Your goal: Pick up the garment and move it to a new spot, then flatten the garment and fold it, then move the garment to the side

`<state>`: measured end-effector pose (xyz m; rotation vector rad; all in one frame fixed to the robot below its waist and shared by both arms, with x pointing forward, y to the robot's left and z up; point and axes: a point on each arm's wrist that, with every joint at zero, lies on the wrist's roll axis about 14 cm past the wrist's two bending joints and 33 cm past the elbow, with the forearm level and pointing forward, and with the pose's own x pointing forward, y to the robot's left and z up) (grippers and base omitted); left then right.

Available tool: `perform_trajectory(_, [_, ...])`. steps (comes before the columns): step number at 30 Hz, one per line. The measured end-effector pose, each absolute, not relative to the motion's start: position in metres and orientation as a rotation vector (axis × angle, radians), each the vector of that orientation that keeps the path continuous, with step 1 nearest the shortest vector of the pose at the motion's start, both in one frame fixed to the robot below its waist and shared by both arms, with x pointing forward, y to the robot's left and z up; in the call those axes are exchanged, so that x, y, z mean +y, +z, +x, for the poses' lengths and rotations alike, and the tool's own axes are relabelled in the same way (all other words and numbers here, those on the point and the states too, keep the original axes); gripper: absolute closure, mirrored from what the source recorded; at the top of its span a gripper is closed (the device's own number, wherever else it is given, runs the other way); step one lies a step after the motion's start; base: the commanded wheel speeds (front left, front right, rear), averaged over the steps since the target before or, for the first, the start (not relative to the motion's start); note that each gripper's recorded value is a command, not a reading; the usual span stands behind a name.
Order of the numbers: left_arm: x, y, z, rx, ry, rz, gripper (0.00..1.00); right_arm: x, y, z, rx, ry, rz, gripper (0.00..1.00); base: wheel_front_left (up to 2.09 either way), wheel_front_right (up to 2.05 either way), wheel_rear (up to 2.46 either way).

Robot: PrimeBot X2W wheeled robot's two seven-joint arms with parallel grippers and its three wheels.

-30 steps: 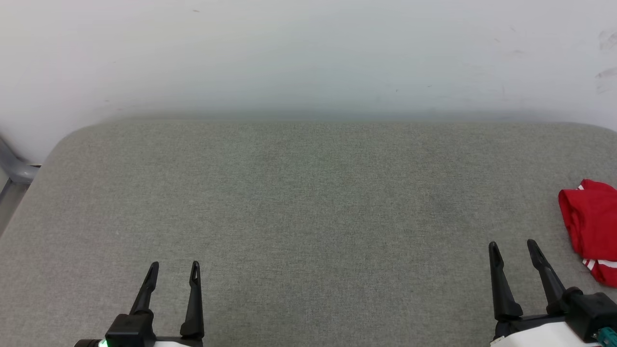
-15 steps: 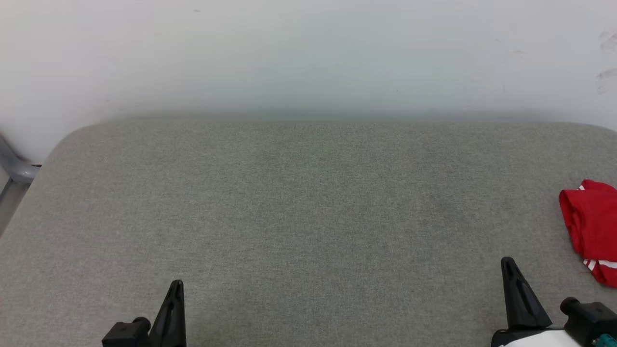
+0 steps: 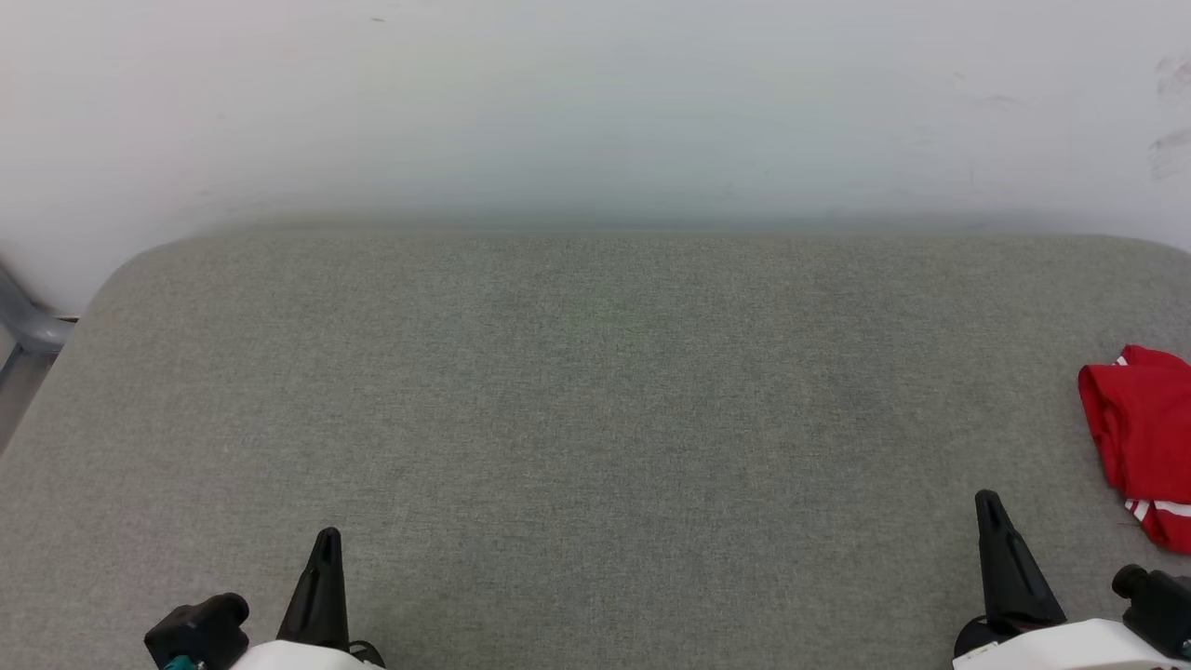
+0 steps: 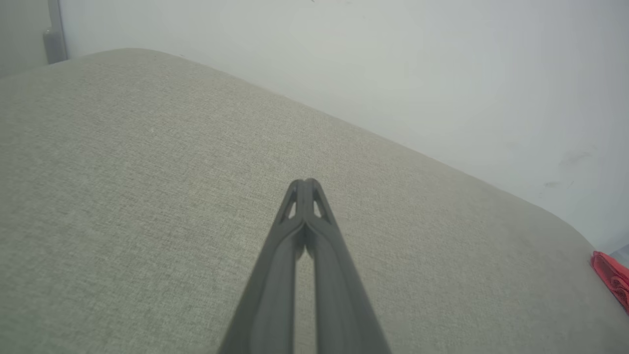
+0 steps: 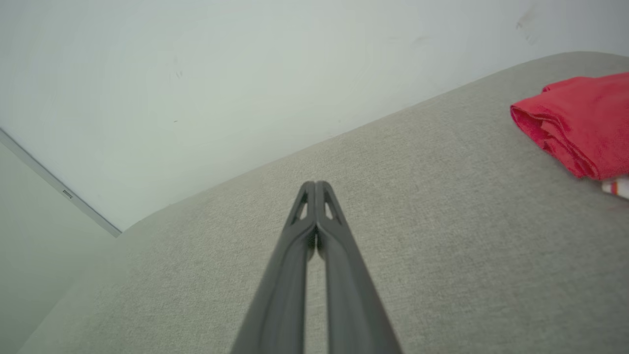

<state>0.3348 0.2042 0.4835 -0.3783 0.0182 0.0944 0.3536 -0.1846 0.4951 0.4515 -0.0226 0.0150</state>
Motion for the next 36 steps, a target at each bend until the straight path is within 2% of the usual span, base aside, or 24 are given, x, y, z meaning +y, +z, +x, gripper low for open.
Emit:
perform_trajectory(12, [0.207,0.482,0.344,0.034,0.113,-0.61,1.0,-0.19,0.493,0.36,-0.001,-0.015,0.669,1.0,0.0,0.0,0.0])
perform_trajectory(36, [0.207,0.483,0.358,0.046,0.111,-0.938,1.0,-0.194,0.493,0.369,0.016,-0.038,0.975,1.0,0.0,0.0,0.0])
